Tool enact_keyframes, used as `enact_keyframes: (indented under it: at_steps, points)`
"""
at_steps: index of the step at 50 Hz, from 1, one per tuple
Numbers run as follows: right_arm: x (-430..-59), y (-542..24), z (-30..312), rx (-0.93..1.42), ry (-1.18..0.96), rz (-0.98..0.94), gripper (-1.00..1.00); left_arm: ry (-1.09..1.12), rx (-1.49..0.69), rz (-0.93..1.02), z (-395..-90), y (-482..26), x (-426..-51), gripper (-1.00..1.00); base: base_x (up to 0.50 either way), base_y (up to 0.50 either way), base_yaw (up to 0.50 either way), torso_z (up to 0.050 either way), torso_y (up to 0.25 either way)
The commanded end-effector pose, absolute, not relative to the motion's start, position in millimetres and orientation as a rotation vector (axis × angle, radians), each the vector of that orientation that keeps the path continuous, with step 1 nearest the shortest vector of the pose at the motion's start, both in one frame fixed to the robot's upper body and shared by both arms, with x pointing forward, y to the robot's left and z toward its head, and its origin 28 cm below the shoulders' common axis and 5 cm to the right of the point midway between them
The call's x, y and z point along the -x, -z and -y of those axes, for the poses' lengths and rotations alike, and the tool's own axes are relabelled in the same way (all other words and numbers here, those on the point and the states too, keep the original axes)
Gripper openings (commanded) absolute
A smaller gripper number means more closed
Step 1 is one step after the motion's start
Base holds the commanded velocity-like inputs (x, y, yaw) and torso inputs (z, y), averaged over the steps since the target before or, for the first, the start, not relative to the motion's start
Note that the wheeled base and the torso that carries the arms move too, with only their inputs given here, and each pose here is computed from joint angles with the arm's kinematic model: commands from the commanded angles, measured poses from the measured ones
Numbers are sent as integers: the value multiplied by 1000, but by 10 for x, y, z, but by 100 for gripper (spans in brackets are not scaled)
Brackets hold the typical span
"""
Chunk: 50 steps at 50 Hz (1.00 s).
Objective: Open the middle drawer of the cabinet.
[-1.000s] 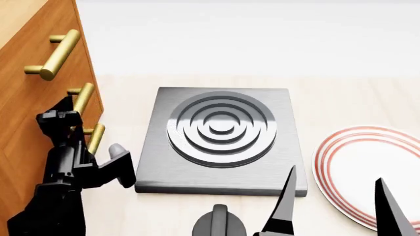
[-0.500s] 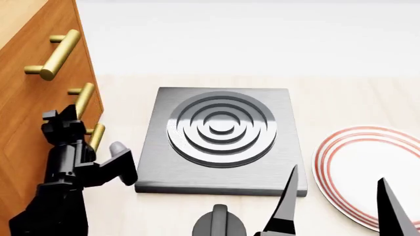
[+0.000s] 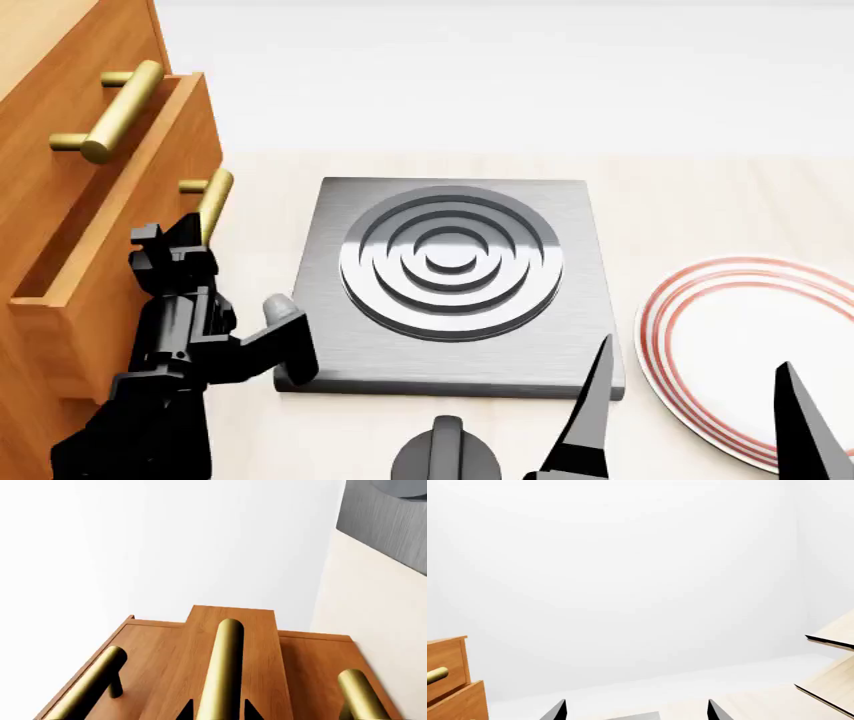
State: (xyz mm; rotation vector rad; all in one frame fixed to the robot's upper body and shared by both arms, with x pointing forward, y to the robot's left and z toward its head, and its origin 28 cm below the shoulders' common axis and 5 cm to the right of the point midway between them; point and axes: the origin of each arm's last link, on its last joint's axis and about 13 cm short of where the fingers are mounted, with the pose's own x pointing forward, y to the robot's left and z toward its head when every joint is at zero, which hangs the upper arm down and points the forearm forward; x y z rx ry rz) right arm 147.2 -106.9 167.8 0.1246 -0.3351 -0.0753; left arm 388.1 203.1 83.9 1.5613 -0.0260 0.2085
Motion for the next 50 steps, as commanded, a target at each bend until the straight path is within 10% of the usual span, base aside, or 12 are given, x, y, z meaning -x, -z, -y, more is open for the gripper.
enact_keyframes:
  at_steps: [1, 50]
  points:
    - [-1471, -1678, 1065, -126, 73, 336, 100, -117, -1576, 158, -1721, -936, -3888, -100, 0, 0, -3, 0, 0]
    - [-1445, -1711, 1091, -138, 79, 347, 100, 53, -1537, 382, -1056, -1034, -3588, -100, 0, 0, 0, 0, 2]
